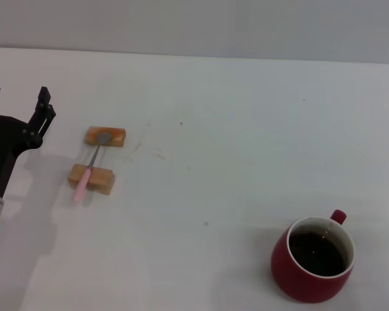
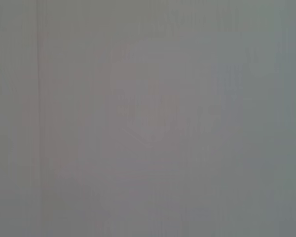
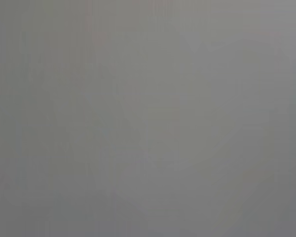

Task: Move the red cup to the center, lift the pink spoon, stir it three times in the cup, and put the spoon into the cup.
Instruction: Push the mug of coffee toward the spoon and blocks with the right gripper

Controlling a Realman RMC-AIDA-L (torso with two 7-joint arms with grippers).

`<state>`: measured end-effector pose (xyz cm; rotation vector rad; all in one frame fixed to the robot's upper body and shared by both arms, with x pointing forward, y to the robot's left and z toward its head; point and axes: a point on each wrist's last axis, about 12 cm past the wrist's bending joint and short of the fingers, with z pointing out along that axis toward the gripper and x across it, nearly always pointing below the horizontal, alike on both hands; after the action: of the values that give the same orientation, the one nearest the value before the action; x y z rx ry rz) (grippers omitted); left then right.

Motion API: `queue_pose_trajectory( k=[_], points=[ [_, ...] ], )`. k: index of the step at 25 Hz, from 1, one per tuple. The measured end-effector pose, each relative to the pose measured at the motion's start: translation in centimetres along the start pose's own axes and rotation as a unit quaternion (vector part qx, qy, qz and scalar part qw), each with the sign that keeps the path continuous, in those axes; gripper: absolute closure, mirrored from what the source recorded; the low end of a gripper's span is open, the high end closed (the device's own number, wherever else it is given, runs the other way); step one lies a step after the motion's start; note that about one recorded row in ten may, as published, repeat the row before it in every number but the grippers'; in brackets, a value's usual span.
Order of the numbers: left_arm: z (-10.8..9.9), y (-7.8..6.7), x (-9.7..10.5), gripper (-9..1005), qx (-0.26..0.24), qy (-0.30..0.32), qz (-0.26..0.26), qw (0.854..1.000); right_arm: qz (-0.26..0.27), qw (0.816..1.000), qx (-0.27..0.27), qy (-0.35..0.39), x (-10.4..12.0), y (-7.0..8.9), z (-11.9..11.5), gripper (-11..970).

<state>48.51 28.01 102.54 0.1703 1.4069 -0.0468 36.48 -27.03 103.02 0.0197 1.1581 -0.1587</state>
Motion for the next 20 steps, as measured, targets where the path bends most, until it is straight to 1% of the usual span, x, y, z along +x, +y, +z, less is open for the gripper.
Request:
queue_pose_trajectory(
  k=[13, 20],
  points=[
    [-0.5, 0.3, 0.2, 159, -0.009, 0.006, 0.000, 1.000, 0.002, 1.000, -0.005, -0.006, -0.2, 0.1, -0.1, 959],
    [-0.3, 0.3, 0.3, 159, -0.008, 0.009, 0.001, 1.000, 0.020, 0.997, -0.054, -0.054, -1.5, 1.1, -0.6, 959]
  ],
)
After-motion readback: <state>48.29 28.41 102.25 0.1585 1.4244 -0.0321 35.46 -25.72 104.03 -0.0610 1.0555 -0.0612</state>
